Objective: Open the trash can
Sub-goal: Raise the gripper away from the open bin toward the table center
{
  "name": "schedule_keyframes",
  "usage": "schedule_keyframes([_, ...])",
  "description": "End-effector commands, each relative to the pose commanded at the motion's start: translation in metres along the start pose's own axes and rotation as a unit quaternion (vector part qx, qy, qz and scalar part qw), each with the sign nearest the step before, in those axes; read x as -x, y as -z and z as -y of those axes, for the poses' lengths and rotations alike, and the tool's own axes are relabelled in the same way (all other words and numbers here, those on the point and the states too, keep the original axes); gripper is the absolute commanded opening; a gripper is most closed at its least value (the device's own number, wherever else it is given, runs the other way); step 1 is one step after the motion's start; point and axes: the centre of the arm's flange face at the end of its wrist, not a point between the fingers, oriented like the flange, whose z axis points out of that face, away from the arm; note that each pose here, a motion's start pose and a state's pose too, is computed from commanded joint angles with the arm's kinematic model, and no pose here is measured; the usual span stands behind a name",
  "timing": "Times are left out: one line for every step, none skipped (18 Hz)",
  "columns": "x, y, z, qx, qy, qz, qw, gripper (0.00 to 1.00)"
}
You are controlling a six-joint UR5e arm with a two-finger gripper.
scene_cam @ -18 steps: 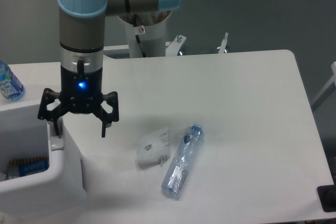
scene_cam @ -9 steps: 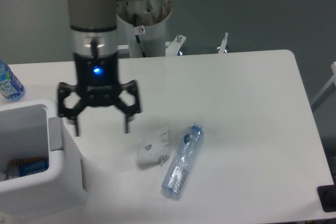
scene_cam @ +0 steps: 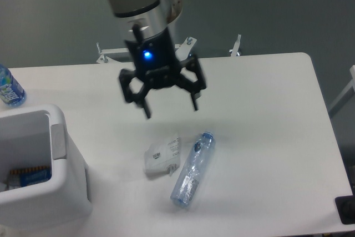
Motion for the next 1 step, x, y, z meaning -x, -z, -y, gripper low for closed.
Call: schedule_keyframes([0.0035,0.0001,-0.0067,0.004,-0.017,0.000,0.9998,1.00])
